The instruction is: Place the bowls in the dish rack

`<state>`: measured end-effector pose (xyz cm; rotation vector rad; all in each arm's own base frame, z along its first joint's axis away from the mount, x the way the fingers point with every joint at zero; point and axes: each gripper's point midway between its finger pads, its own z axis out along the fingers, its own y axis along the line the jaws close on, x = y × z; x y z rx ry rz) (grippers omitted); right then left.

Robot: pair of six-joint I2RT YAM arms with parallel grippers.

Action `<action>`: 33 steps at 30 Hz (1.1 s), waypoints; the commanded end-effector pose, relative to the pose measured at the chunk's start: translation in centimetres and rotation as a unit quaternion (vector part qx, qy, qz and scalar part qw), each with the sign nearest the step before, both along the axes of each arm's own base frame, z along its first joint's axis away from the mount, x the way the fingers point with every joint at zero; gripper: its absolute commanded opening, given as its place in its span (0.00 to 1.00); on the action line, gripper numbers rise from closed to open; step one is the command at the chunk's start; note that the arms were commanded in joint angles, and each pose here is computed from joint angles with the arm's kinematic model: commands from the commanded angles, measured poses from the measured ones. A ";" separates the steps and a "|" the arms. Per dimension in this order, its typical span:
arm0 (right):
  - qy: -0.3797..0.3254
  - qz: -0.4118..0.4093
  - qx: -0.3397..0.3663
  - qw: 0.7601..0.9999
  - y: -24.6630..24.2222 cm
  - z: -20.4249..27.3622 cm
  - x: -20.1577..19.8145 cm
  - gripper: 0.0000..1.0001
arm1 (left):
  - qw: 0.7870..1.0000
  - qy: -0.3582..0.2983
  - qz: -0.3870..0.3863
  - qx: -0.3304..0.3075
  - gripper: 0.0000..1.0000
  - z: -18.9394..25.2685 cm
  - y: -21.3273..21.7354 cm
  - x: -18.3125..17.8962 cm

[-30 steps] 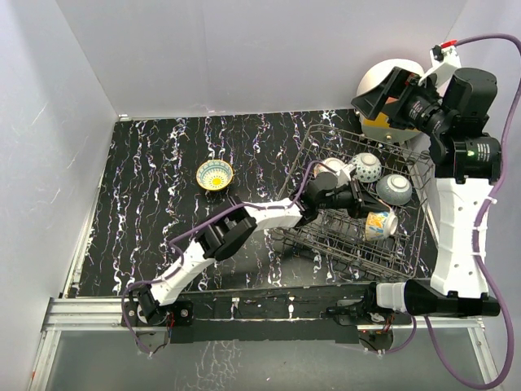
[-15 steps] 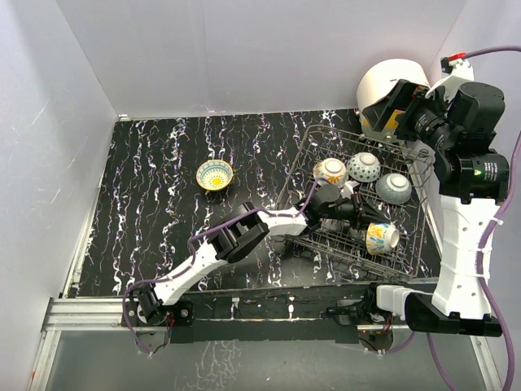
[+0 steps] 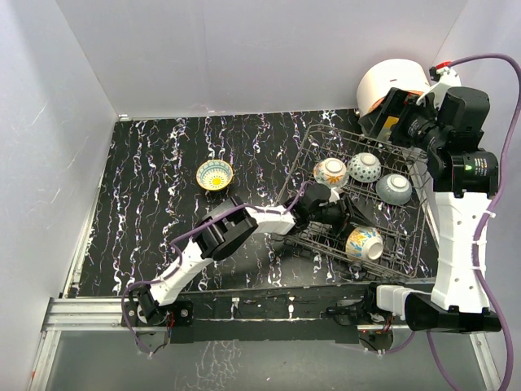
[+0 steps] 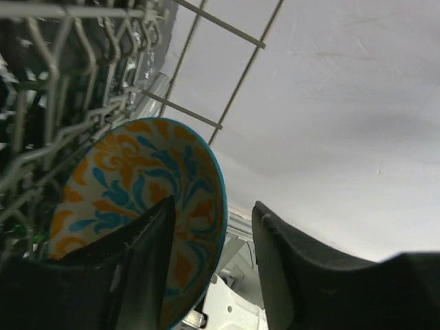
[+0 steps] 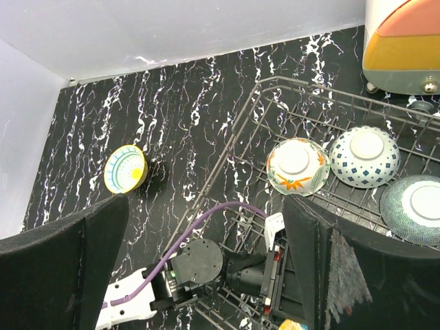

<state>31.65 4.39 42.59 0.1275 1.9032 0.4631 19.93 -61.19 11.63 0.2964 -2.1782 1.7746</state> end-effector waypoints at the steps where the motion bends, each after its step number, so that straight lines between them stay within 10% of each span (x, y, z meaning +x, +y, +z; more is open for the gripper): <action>1: -0.030 0.001 -0.007 1.000 0.0 1.5 -0.8 0.99 | 0.999 -0.035 0.000 0.008 0.51 2.8 1.4 0.9; 16: -0.024 0.004 -0.010 1.000 0.3 1.2 -1.1 0.99 | 0.976 -0.151 -0.008 0.155 0.70 1.9 4.9 4.9; 33: -0.018 -0.002 -0.012 1.000 0.3 0.9 -1.6 0.99 | 0.850 -0.355 -0.034 0.388 0.80 3.0 13.0 9.5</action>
